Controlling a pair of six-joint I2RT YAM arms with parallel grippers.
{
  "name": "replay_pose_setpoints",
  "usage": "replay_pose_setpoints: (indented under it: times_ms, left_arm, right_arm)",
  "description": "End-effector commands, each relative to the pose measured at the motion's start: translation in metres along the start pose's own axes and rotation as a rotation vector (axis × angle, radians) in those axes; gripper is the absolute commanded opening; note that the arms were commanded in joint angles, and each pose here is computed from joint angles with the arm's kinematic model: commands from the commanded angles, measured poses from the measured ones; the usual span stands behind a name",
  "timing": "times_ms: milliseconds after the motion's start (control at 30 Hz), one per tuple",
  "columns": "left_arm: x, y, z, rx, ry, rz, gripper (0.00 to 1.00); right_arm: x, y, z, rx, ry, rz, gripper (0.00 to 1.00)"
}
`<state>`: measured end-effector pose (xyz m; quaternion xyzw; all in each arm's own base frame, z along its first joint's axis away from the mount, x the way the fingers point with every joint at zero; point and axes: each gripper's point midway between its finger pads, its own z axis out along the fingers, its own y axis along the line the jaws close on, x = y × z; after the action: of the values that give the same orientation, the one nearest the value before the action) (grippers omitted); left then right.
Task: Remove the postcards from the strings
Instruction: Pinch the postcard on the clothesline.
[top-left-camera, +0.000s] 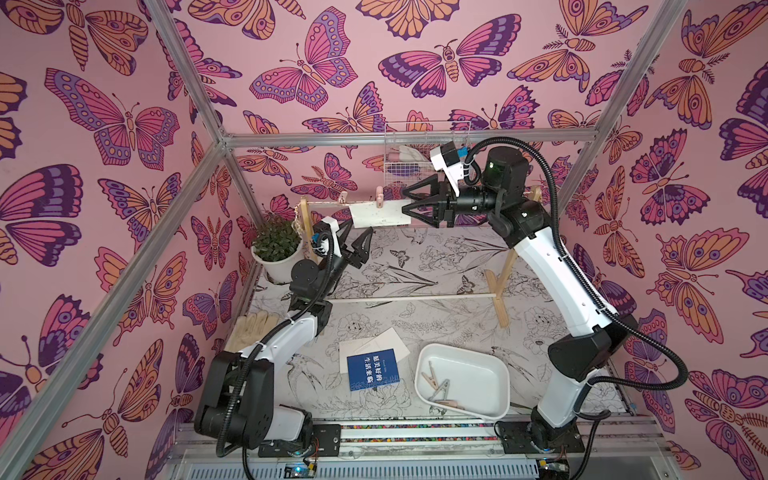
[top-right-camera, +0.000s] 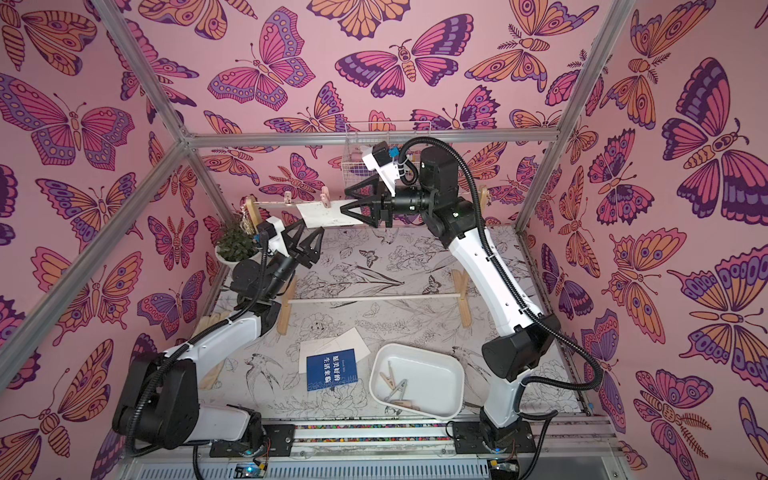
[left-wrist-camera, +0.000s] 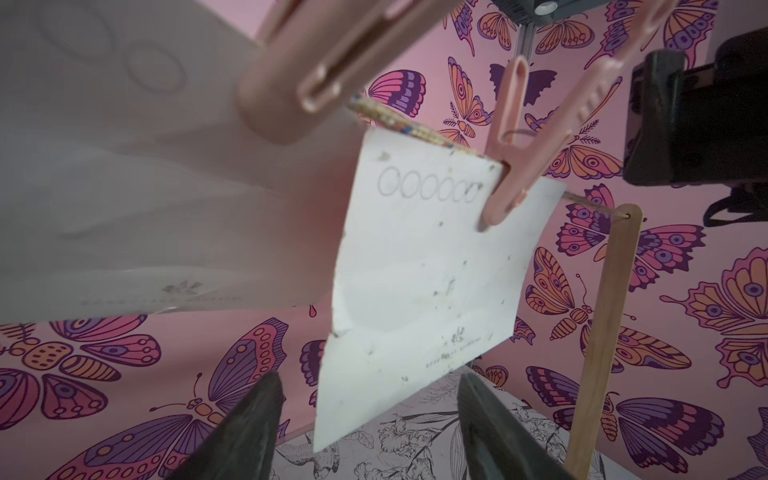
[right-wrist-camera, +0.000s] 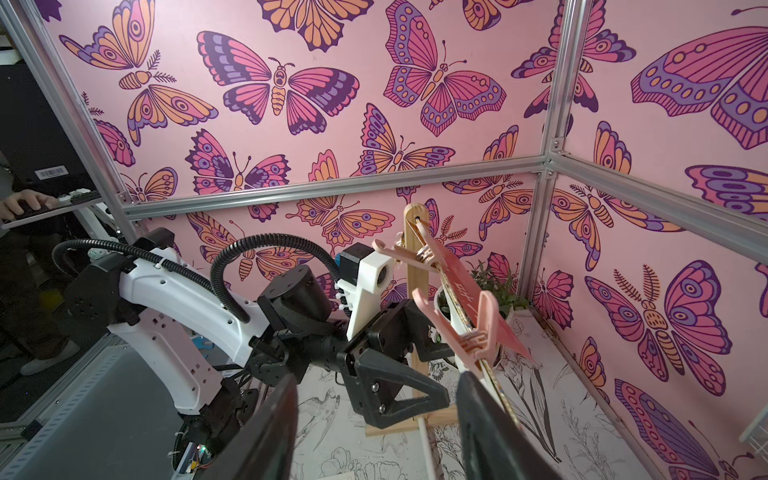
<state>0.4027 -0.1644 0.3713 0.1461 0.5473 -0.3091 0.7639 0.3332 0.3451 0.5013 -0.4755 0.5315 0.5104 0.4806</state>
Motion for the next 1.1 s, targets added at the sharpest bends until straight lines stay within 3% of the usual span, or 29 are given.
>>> replay_pose_setpoints:
  times_ms: [0,200,433,767,1067]
  left_arm:
    - [-0.022,-0.012,0.003,0.082,-0.079,0.016,0.66]
    - [-0.024,-0.015,0.002,0.108,-0.086,-0.001,0.56]
    - [-0.027,-0.023,-0.012,0.122,-0.088,-0.024,0.37]
    - [-0.032,-0.028,-0.019,0.131,-0.093,-0.041,0.27]
    - [-0.032,-0.026,-0.019,0.117,-0.099,-0.053,0.09]
  right_arm:
    - [-0.008,0.015,-0.002,-0.028,-0.003,-0.022,0.62]
    - [-0.007,0.017,-0.004,-0.013,0.005,-0.038,0.62]
    - [-0.007,0.012,-0.004,0.014,0.012,-0.057,0.62]
    - [-0.021,0.004,0.007,0.016,-0.024,-0.092,0.63]
    - [-0.026,-0.015,0.019,0.047,-0.048,-0.125,0.68]
